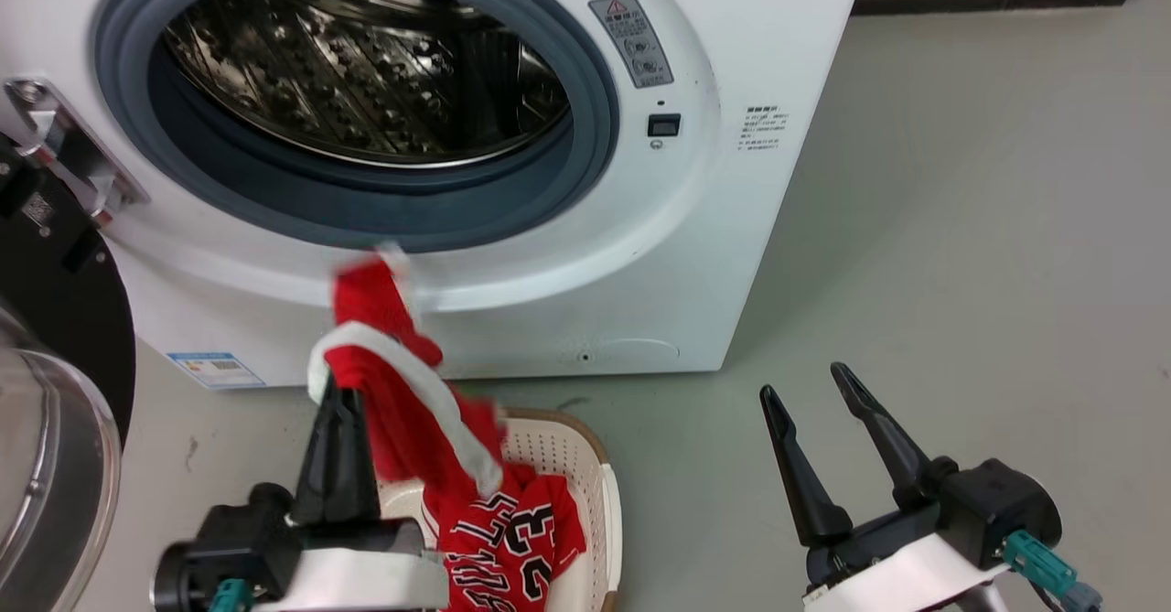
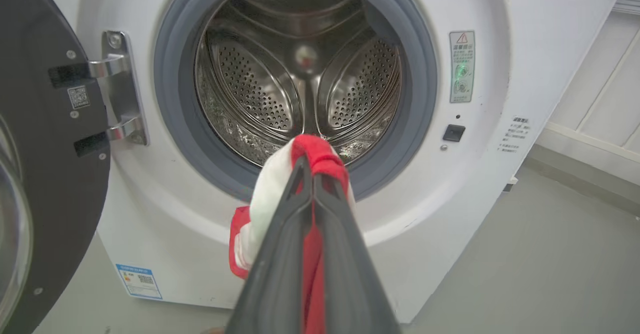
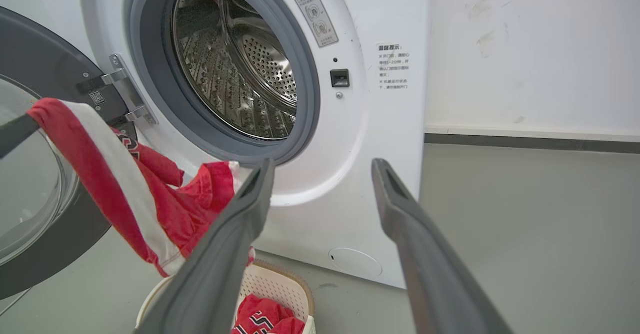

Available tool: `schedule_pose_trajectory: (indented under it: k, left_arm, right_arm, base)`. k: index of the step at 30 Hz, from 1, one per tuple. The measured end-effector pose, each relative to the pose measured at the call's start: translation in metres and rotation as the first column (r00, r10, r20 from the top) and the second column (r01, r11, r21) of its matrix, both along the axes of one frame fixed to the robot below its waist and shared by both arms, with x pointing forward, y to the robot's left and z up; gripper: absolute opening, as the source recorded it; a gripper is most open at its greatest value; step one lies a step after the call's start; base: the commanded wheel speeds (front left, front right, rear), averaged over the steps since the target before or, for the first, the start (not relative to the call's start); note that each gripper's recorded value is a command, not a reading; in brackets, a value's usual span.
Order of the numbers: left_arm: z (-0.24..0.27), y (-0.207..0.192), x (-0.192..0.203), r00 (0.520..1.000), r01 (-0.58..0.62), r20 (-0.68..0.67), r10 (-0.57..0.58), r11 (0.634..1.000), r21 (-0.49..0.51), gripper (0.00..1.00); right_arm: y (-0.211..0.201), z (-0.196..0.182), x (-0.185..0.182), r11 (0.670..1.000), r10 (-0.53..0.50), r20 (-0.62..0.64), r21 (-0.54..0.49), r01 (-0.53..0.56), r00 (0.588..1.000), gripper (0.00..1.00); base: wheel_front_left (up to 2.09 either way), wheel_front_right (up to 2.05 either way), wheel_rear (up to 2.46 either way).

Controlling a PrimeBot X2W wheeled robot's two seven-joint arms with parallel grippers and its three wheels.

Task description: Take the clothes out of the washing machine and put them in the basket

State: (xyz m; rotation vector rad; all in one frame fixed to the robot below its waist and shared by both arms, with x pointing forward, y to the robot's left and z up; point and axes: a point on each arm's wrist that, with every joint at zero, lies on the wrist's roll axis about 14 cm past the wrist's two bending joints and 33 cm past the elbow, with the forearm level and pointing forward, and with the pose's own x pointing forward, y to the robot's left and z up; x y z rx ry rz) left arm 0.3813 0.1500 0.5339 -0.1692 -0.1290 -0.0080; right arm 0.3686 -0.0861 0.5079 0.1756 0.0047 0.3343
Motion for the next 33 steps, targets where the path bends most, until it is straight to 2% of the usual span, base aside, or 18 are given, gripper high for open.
schedule_pose_trajectory:
  k: [6,18,24,33]
  left_arm:
    - [-0.07,-0.004,0.0,0.979,-0.012,-0.202,0.006,1.0,-0.028,0.0]
    - [-0.191,-0.006,0.034,0.87,-0.008,-0.493,-0.005,1.0,-0.025,0.0]
    - [-0.257,-0.002,0.048,0.775,-0.023,-0.632,0.018,1.0,0.0,0.0]
    - [-0.349,0.0,0.036,0.584,-0.047,-0.811,0.038,0.999,0.012,0.0]
  right_arm:
    - [-0.002,-0.012,0.012,1.0,-0.005,-0.03,-0.01,0.005,1.0,1.0]
    - [-0.009,-0.051,0.043,0.999,-0.025,-0.113,-0.026,0.022,0.993,1.0]
    - [-0.01,-0.08,0.059,0.999,-0.025,-0.166,-0.032,0.02,0.986,1.0]
    - [-0.014,-0.133,0.073,0.999,-0.033,-0.259,-0.044,0.022,0.965,1.0]
  base:
    - [0.0,0.0,0.0]
    - [0.0,0.0,0.0]
    - [0.0,0.0,0.0]
    - [0.0,0.0,0.0]
